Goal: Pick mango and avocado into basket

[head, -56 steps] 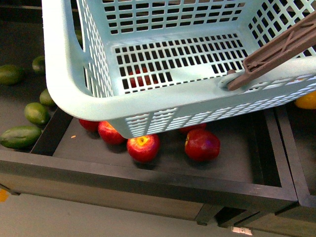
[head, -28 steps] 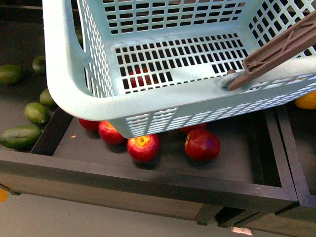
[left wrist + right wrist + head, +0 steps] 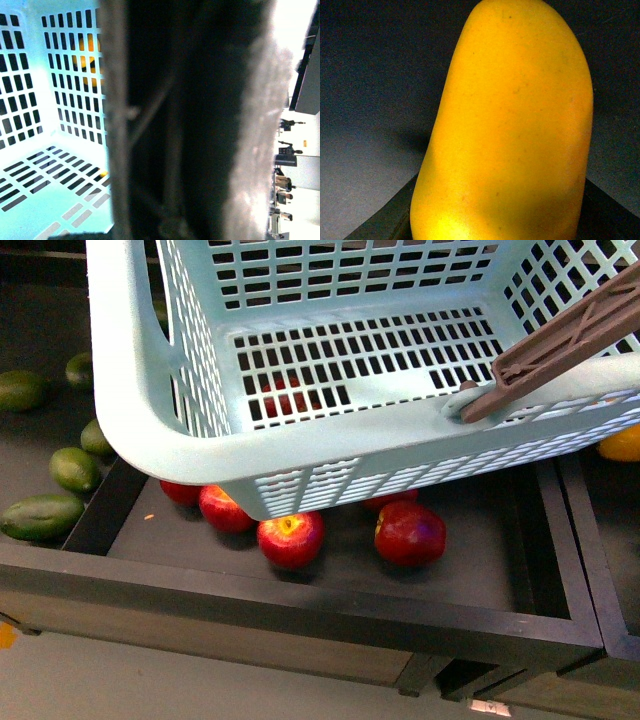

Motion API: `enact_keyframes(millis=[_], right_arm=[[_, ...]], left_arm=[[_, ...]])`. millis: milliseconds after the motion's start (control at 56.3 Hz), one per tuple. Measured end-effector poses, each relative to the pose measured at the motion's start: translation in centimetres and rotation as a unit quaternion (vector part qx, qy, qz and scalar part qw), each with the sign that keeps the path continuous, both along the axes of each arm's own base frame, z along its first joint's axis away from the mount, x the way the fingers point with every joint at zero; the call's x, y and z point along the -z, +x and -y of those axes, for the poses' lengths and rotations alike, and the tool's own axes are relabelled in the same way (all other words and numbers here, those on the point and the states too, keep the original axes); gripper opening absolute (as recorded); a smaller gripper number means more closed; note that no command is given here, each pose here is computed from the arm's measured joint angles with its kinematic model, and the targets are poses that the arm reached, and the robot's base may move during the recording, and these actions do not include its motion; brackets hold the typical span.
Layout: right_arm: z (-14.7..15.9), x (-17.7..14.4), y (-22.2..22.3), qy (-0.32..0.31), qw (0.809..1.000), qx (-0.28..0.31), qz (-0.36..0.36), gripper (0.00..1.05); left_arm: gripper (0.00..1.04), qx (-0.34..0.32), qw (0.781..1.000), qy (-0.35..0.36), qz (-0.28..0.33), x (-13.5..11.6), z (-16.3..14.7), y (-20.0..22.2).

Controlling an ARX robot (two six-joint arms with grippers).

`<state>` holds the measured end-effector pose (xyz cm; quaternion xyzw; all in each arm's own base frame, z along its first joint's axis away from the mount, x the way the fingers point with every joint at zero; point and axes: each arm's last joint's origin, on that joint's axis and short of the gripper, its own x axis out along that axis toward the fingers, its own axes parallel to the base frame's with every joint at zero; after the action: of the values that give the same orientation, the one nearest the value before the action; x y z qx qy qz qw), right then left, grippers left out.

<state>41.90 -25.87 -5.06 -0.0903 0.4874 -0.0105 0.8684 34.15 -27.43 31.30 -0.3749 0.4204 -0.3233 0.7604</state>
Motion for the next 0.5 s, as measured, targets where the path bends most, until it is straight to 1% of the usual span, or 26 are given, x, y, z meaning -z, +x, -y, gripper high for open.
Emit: enact_keyframes(millis=[106, 213, 302, 408, 444, 497], right_arm=[[0.0, -0.2, -0.4, 0.010, 1.000, 0.006, 0.007, 0.61], [0.1, -1.7, -1.6, 0.030, 0.999, 0.013, 0.035, 0.61], [0.1, -4.8, -2.7, 0.040, 0.996, 0.007, 0.079, 0.61], [-0.2, -10.8, -4.5, 0.044, 0.986, -0.008, 0.160, 0.61], [-0.4, -12.3, -5.1, 0.043, 0.983, -0.011, 0.180, 0.61], [-0.9, -15.3, -6.6, 0.041, 0.975, -0.019, 0.220, 0.61]], left_arm=[[0.13, 0.000, 1.000, 0.000, 0.000, 0.0, 0.0, 0.0], [0.13, 0.000, 1.000, 0.000, 0.000, 0.0, 0.0, 0.0], [0.13, 0.000, 1.000, 0.000, 0.000, 0.0, 0.0, 0.0], [0.13, 0.000, 1.000, 0.000, 0.000, 0.0, 0.0, 0.0], [0.13, 0.000, 1.000, 0.000, 0.000, 0.0, 0.0, 0.0], [0.13, 0.000, 1.000, 0.000, 0.000, 0.0, 0.0, 0.0]])
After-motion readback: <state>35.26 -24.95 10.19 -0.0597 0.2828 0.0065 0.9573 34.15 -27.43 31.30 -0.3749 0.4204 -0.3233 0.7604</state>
